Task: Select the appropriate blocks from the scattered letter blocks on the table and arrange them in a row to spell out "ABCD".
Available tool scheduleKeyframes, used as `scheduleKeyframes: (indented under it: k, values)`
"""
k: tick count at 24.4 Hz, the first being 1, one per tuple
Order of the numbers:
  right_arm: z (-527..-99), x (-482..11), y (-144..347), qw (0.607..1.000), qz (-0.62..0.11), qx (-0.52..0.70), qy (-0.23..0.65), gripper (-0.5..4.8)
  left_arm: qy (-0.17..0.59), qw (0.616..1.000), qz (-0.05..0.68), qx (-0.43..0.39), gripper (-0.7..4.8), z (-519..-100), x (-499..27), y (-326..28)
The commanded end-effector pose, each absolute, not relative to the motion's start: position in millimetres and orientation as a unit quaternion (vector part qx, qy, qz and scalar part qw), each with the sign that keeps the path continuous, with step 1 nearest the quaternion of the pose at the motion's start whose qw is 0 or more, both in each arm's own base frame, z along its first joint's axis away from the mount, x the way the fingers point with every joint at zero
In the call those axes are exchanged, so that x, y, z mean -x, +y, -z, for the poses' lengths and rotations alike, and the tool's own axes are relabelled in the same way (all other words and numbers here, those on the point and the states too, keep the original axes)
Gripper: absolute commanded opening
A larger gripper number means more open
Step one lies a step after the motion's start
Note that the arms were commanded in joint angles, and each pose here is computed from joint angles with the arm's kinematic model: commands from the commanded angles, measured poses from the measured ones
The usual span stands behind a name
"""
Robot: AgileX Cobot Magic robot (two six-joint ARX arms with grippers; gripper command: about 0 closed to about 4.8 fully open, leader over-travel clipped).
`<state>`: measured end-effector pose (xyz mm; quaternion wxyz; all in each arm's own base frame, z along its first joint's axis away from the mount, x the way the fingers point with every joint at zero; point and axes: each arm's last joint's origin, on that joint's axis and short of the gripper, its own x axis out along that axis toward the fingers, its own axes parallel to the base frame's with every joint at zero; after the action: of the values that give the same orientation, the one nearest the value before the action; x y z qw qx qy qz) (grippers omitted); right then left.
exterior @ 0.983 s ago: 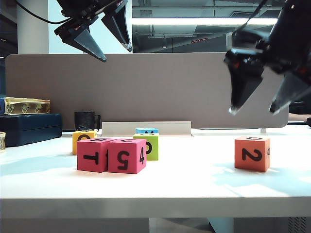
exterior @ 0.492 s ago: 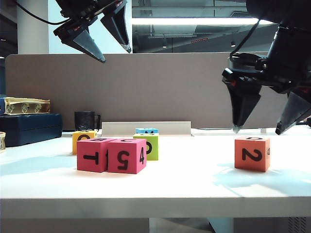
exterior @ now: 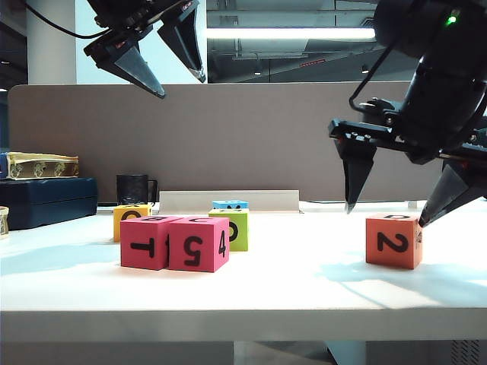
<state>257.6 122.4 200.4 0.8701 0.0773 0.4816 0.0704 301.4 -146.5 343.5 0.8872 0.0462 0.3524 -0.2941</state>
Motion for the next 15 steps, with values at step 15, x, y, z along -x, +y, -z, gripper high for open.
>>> scheduleKeyframes:
  k: [15]
  values:
    - [-185, -272, 128, 0.881, -0.04, -0.081, 0.465, 4.4, 0.335, 0.881, 0.332, -0.039, 3.73, -359, -294, -146]
